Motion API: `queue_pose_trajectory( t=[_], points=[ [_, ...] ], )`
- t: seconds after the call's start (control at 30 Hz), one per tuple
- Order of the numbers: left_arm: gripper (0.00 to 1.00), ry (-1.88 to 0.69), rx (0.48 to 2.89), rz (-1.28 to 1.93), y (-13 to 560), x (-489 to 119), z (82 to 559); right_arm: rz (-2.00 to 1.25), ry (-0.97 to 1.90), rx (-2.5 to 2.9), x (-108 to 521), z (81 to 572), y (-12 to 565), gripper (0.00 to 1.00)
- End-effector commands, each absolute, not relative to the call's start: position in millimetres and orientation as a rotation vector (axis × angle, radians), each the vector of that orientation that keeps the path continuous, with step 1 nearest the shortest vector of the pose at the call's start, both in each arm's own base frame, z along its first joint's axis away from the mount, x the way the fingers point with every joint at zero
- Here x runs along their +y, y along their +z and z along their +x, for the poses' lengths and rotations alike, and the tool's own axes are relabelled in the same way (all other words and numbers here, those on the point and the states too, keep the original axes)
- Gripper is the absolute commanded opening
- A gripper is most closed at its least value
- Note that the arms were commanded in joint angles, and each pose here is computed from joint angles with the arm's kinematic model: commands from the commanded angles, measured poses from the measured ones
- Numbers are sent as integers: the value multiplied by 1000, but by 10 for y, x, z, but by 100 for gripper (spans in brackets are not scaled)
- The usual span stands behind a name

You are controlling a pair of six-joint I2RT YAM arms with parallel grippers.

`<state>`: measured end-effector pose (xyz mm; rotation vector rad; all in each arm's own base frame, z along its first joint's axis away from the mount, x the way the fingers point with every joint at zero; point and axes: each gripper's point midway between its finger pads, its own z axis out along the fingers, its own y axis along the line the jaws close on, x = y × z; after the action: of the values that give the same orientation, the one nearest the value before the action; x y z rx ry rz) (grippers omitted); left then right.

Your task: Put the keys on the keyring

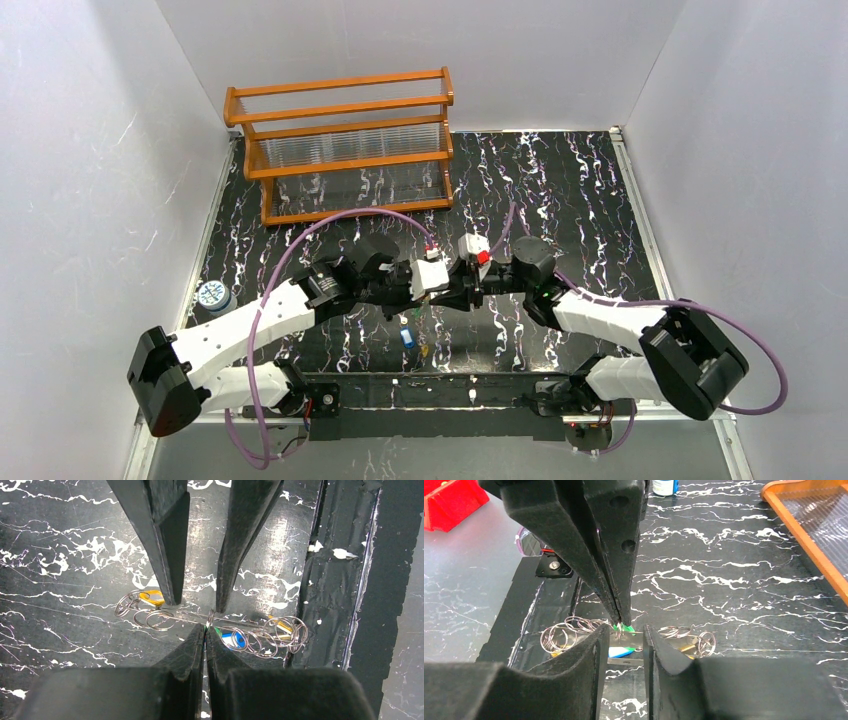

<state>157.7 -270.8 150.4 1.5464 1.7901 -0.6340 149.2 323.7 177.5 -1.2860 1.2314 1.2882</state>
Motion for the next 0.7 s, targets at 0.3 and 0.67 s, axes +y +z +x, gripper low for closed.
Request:
queue_pose_trajectory(
  t=[0.3, 0.67],
  points=[
    [0, -679, 1691, 1521, 1760, -2824, 1552, -1282, 1334, 1172, 3376, 1465, 1861, 39],
    [0, -690, 1675, 1518, 1769, -2848, 1534, -1279, 1322, 1216, 3398, 1505, 1767, 19]
  ],
)
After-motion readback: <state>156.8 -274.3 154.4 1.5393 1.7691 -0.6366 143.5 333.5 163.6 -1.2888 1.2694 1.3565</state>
